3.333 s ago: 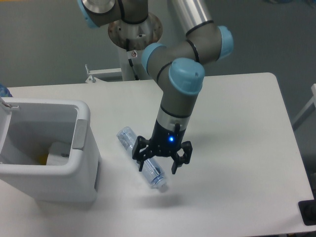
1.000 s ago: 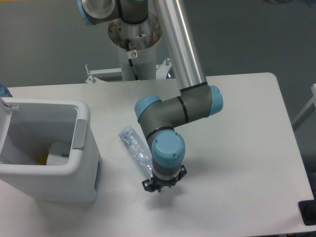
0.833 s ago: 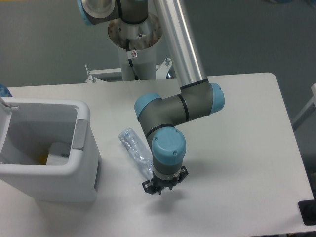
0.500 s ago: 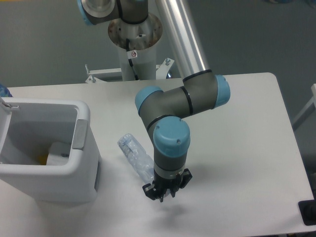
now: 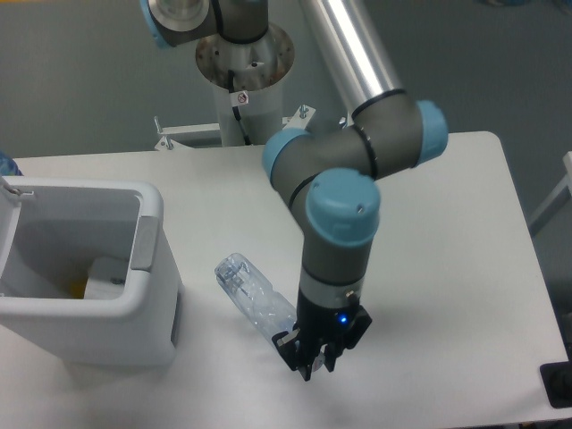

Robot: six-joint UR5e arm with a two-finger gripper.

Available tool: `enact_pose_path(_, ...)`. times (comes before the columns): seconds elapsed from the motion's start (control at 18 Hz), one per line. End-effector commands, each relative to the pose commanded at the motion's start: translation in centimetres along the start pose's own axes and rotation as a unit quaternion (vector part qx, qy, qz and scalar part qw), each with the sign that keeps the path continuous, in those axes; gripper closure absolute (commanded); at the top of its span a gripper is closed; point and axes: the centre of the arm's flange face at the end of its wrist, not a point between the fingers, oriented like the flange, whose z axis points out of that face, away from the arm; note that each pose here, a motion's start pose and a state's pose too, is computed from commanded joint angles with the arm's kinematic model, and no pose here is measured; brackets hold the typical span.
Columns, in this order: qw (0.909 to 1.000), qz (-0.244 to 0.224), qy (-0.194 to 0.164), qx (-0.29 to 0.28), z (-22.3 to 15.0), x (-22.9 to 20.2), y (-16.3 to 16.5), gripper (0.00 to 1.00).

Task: Place the trash in the trash can
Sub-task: 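Lift the bottle, carry it into the bin and release it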

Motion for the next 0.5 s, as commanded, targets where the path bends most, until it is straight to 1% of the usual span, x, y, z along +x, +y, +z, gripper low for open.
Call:
enact_pose_path(0.06, 0.9998, 0.001, 0.015, 0.013, -1.8, 0.4, -0.4, 0.79)
enact_pose_path(0.22, 0.9983, 0.009, 0.040, 0.042, -5.9, 1.8, -1.2, 0.79)
enact_pose_path(0.5, 0.9928, 0.006, 0.078, 0.091, -10.5, 4.2, -2.5, 0.78)
